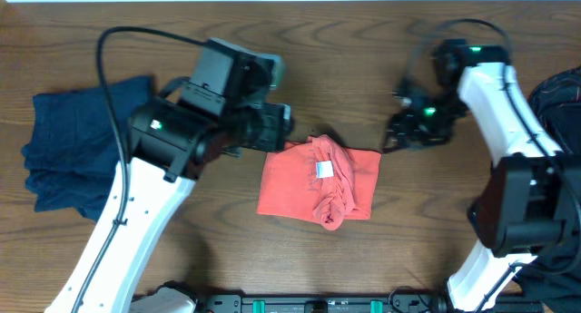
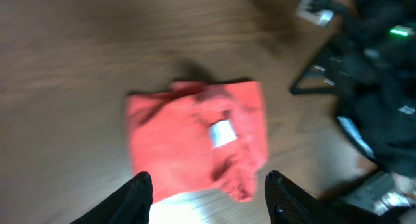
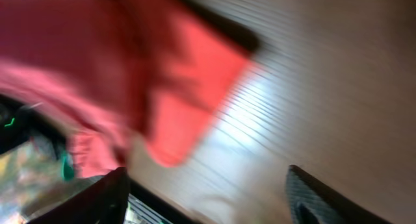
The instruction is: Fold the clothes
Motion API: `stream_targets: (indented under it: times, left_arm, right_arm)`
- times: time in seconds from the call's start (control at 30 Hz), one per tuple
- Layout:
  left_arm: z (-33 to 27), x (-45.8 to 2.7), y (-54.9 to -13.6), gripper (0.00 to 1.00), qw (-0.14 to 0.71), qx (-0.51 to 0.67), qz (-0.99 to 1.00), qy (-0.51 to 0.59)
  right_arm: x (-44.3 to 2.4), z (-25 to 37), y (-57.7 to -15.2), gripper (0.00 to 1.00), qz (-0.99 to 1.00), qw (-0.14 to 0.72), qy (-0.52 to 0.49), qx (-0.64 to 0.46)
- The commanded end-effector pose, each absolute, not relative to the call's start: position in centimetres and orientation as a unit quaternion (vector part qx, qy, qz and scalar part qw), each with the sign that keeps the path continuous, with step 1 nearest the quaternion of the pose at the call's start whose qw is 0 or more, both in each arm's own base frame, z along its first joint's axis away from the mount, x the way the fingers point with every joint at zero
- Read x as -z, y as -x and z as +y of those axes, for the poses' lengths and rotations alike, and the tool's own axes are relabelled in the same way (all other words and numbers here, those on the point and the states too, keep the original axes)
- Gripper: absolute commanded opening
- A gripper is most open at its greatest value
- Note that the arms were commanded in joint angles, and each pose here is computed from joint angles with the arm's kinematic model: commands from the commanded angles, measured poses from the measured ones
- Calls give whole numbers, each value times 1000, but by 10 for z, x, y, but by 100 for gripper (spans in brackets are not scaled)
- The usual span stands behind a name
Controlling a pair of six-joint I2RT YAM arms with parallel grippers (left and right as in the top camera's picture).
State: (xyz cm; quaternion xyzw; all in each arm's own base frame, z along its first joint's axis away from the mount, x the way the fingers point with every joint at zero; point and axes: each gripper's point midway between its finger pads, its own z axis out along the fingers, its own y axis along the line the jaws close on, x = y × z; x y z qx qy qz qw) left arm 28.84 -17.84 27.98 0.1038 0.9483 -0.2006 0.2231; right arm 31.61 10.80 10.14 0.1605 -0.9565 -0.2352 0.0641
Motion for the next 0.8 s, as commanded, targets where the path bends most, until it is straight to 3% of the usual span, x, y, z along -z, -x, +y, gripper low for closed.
stream_targets:
  times: [0.0, 0.13, 0.33, 0.5, 0.57, 0.6, 0.67, 0.7, 0.77]
  left_arm:
    - [-152, -236, -299, 58, 174, 154, 971, -58]
    - [-135, -200, -301, 58, 127, 136, 982, -15]
    - [-117, -137, -305, 59, 63, 125, 989, 49]
    - [-126, -106, -305, 59, 24, 134, 989, 49]
    - [-128, -100, -304, 59, 11, 137, 989, 50]
    - [-128, -97, -304, 59, 7, 136, 989, 51]
    - [-129, -95, -303, 59, 2, 138, 989, 51]
    - [-130, -95, -303, 59, 1, 140, 989, 51]
    - [-132, -95, -302, 59, -1, 144, 988, 49]
  right_arm:
    - [-121, 166, -308, 77, -917, 31, -251, 309]
    - [-109, 193, -308, 76, -930, 25, -267, 253]
    - [-105, 237, -296, 63, -927, 14, -295, 230]
    - [-92, 228, -310, 66, -962, -14, -249, 115]
    - [-87, 219, -315, 55, -969, -27, -237, 67]
    - [-85, 210, -318, 35, -975, -33, -219, 36]
    - [-80, 192, -323, 7, -983, -42, -177, -14]
    - [-77, 180, -325, 1, -987, -46, -149, -43]
    - [-73, 149, -326, 1, -990, -53, -76, -110]
